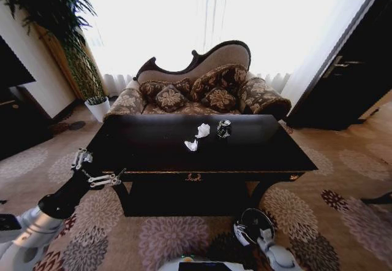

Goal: Move to the front of the table and place the trash on the table into the trash bin.

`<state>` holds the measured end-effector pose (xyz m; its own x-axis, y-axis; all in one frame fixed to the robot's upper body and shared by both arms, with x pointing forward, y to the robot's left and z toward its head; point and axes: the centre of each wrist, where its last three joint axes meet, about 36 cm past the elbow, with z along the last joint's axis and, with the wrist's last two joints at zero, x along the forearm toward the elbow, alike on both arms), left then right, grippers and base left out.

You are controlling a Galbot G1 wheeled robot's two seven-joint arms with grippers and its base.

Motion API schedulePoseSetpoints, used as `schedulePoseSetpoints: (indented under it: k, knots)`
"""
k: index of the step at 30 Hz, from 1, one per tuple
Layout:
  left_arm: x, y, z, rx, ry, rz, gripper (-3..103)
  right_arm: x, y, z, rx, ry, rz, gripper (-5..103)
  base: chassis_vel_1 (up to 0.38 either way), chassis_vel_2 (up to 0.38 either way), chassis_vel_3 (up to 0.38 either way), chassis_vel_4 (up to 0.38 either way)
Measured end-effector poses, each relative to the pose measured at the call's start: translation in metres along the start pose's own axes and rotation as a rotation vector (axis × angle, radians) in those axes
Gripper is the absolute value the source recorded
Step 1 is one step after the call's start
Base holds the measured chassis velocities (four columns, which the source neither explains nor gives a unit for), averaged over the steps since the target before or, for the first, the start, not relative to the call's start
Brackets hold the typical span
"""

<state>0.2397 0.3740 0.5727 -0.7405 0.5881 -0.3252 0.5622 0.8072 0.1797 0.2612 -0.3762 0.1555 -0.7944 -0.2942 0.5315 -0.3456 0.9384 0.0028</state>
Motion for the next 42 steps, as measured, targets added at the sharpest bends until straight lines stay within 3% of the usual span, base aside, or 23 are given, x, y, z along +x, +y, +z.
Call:
schedulePoseSetpoints:
  k: [5, 6, 10, 14, 22, 28, 35, 42]
  knots:
    - [0.001, 0.006, 0.001, -0.001, -0.006, -0.011, 100, 0.004, 0.022, -0.024, -0.012, -0.153, -0.136, 100, 0.000, 0.000, 0.000, 0.000]
    - [0.001, 0.006, 0.001, -0.001, -0.006, -0.011, 100, 0.004, 0.022, -0.024, -0.012, -0.153, -0.136, 100, 0.000, 0.000, 0.000, 0.000]
    - [0.000, 0.011, 0.001, 0.000, -0.013, -0.013, 100, 0.011, 0.025, -0.033, -0.004, -0.309, -0.311, 100, 0.000, 0.000, 0.000, 0.000]
    - [-0.001, 0.013, 0.003, 0.006, -0.020, -0.011, 100, 0.017, 0.027, -0.037, -0.043, -0.396, -0.391, 100, 0.000, 0.000, 0.000, 0.000]
    - [-0.001, 0.014, 0.007, 0.019, -0.028, -0.045, 100, 0.030, 0.029, -0.057, -0.039, -0.558, -0.567, 100, 0.000, 0.000, 0.000, 0.000]
    - [-0.001, 0.016, 0.003, 0.017, -0.036, -0.063, 100, 0.036, 0.038, -0.085, -0.027, -0.650, -0.612, 100, 0.000, 0.000, 0.000, 0.000]
    - [-0.002, 0.018, -0.003, 0.001, -0.024, -0.088, 100, 0.053, 0.026, -0.121, 0.039, -0.729, -0.608, 100, 0.000, 0.000, 0.000, 0.000]
    - [-0.001, 0.018, -0.010, -0.005, -0.016, -0.108, 100, 0.062, 0.026, -0.162, -0.004, -0.856, -0.523, 100, 0.000, 0.000, 0.000, 0.000]
